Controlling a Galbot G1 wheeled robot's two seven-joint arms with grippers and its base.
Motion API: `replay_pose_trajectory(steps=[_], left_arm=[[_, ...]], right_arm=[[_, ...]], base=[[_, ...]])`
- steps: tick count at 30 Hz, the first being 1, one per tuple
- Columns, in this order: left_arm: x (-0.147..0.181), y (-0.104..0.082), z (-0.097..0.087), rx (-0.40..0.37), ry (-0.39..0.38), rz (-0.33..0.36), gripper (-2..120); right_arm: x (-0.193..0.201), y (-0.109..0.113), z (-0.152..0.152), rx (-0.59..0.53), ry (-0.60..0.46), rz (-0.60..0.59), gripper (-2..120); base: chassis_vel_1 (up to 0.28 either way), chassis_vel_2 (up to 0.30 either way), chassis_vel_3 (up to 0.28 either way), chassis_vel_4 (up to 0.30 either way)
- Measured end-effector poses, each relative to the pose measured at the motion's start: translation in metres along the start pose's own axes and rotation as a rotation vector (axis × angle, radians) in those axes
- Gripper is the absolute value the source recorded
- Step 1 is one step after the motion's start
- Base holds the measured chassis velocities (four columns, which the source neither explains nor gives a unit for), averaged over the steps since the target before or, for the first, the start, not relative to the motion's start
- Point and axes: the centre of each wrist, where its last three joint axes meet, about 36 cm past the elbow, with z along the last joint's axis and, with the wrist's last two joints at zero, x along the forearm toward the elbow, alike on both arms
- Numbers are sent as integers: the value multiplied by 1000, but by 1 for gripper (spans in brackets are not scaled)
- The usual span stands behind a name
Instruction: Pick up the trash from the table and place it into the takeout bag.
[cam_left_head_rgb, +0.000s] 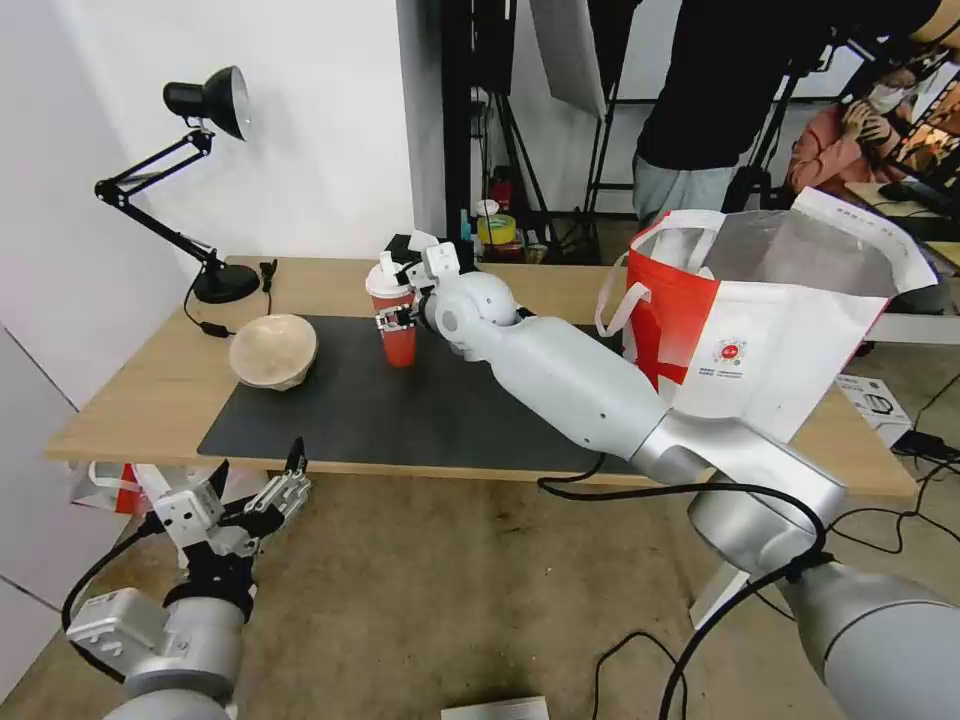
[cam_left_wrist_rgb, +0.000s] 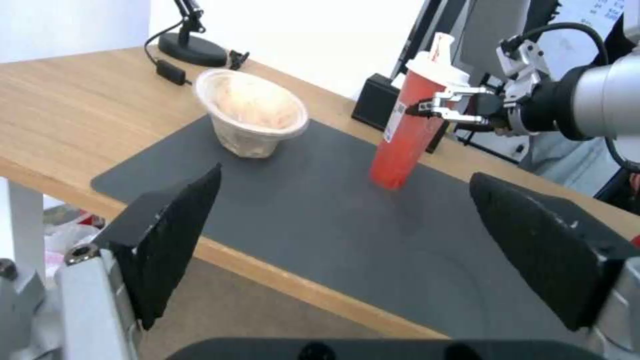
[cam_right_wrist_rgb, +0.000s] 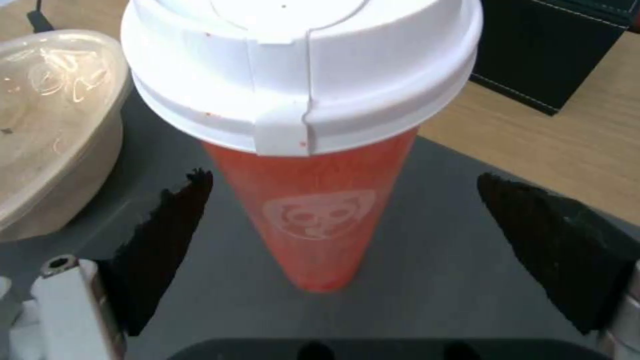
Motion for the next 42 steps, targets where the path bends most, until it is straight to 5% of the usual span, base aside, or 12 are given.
replay_pose_trajectory(steps=[38,42], left_arm=[[1,-1,1,3,-1,0,100],[0,-1,1,1,-3,3,100]], right_arm=[[-38,-11,8,-21,13,-31,100],[-39,-13,11,-23,9,-55,87]], base=[[0,0,0,0],[0,0,0,0]])
